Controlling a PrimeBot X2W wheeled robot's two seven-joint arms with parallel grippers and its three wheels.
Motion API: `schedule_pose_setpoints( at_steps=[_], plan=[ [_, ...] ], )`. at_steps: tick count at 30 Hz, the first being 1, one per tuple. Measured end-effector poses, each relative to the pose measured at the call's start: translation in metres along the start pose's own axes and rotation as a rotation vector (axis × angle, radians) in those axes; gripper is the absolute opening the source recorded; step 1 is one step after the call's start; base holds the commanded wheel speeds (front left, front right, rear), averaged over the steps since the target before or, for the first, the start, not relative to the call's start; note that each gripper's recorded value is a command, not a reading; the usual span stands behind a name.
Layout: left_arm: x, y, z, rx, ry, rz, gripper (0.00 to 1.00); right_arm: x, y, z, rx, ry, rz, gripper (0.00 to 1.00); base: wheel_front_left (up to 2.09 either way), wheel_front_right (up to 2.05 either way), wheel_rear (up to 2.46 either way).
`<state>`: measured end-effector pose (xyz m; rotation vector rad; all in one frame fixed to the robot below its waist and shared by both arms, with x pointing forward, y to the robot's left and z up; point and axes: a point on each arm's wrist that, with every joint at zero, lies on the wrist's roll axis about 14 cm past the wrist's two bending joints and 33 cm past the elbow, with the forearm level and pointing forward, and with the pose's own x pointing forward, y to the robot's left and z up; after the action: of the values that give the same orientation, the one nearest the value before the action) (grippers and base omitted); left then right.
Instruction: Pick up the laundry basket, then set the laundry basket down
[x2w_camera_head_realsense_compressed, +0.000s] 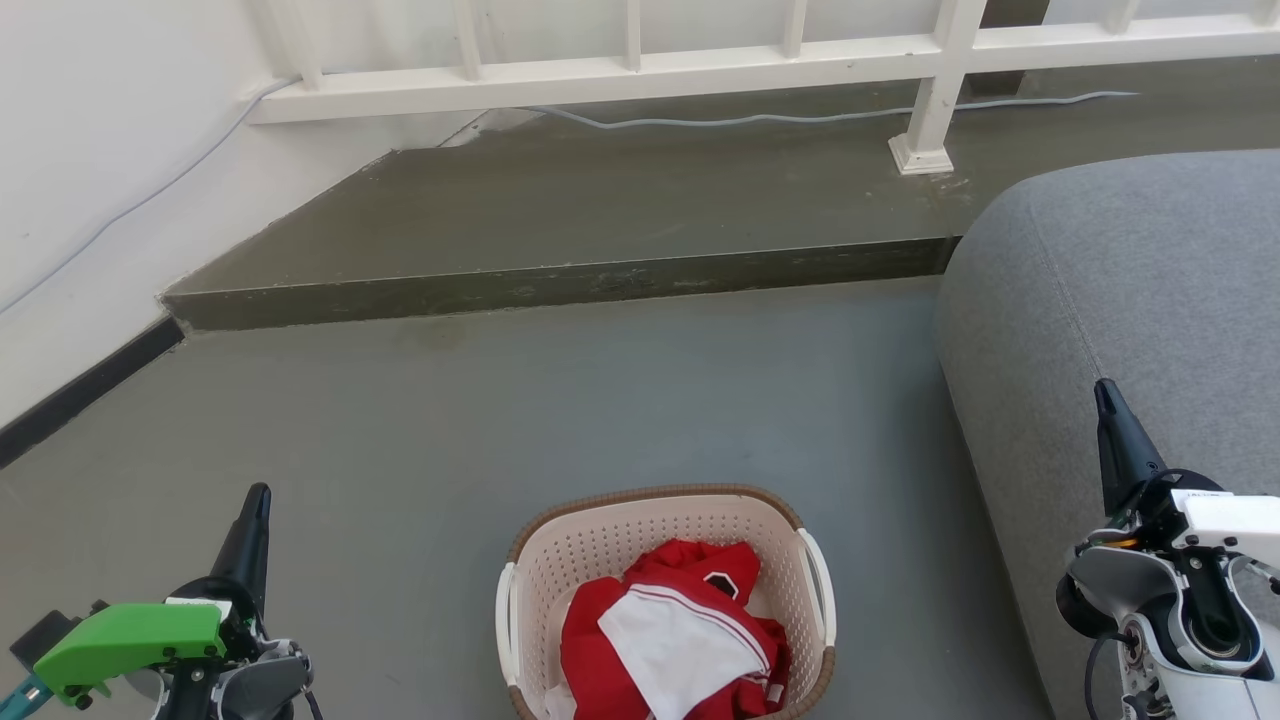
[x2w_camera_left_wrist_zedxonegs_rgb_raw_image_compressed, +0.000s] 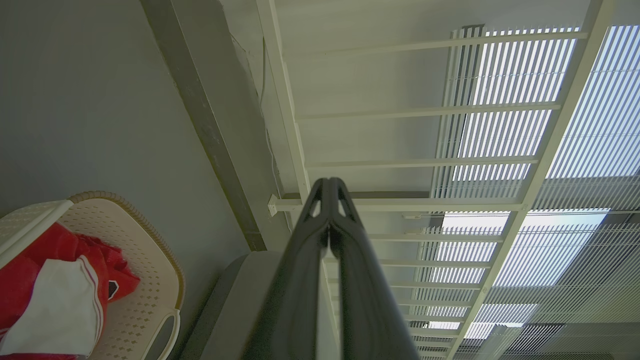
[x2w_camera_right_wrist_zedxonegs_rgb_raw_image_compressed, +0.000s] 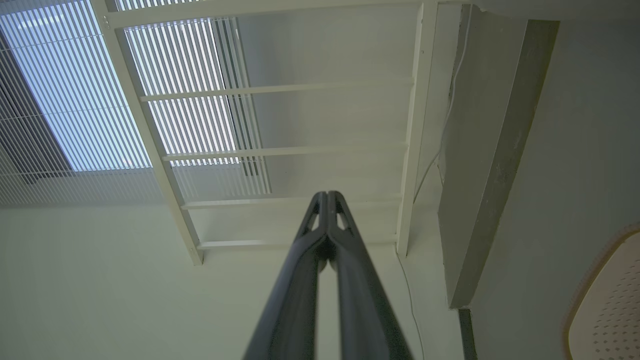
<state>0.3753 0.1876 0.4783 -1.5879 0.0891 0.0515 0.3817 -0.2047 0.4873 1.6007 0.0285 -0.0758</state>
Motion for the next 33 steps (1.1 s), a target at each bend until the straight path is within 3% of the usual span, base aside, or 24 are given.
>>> schedule_pose_setpoints(
  at_steps=[33],
  plan=[
    [0.0,0.0,0.0,0.0,0.0,0.0,0.0,0.0,0.0,0.0,0.0,0.0,0.0,0.0,0.0,0.0,0.0]
  ],
)
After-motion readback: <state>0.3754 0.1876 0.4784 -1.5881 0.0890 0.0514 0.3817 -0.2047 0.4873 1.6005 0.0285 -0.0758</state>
